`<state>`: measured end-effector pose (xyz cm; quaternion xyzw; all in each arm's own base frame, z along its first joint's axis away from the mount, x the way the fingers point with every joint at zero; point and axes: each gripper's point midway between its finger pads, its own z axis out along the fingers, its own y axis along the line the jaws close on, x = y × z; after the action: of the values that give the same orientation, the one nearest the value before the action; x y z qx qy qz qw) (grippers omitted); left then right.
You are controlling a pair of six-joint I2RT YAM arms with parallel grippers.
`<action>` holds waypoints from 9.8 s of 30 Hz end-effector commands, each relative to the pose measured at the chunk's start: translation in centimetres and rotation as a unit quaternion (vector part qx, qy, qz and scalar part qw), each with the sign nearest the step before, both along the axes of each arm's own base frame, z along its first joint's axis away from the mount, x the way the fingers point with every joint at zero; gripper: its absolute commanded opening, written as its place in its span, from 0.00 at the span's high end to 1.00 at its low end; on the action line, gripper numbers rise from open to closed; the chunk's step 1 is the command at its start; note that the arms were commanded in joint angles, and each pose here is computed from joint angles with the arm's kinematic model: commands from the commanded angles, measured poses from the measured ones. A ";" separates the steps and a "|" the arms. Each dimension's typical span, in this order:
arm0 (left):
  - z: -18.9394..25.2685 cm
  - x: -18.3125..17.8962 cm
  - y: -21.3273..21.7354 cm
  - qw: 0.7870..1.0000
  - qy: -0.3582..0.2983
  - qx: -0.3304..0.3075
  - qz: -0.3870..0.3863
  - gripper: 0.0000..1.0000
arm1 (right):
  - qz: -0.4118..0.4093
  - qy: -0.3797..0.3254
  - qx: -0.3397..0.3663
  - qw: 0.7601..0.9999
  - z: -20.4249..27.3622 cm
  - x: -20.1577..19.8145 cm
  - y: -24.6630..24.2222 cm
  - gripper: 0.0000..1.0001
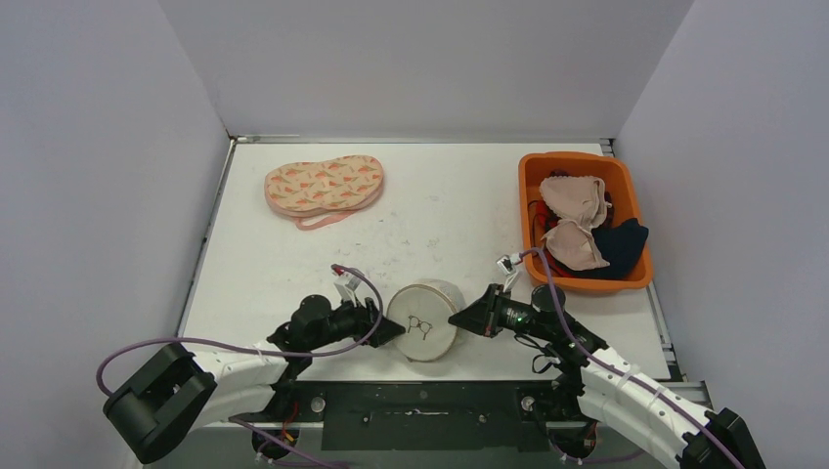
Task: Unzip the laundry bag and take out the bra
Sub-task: Unzip the laundry bag at the center of the board.
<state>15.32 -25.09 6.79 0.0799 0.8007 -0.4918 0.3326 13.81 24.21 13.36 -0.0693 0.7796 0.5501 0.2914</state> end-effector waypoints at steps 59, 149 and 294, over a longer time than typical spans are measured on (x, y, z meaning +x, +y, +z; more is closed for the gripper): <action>10.3 5.5 6.0 0.873 0.226 -0.157 0.403 1.00 | -0.079 -0.170 -0.067 0.980 4.8 1.0 11.4 0.38; 12.7 5.4 5.1 0.885 0.224 -0.119 0.390 1.00 | -0.279 -0.274 -0.366 0.845 4.0 5.7 1.4 0.41; 14.0 6.4 -9.7 0.990 0.110 -0.088 -0.025 1.00 | -0.097 -0.274 -0.211 0.933 0.6 0.0 4.2 0.95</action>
<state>21.63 -30.89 15.11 -0.1234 0.8352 -0.4917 0.2131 13.08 28.63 13.15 -0.2489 0.7707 0.2989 0.5047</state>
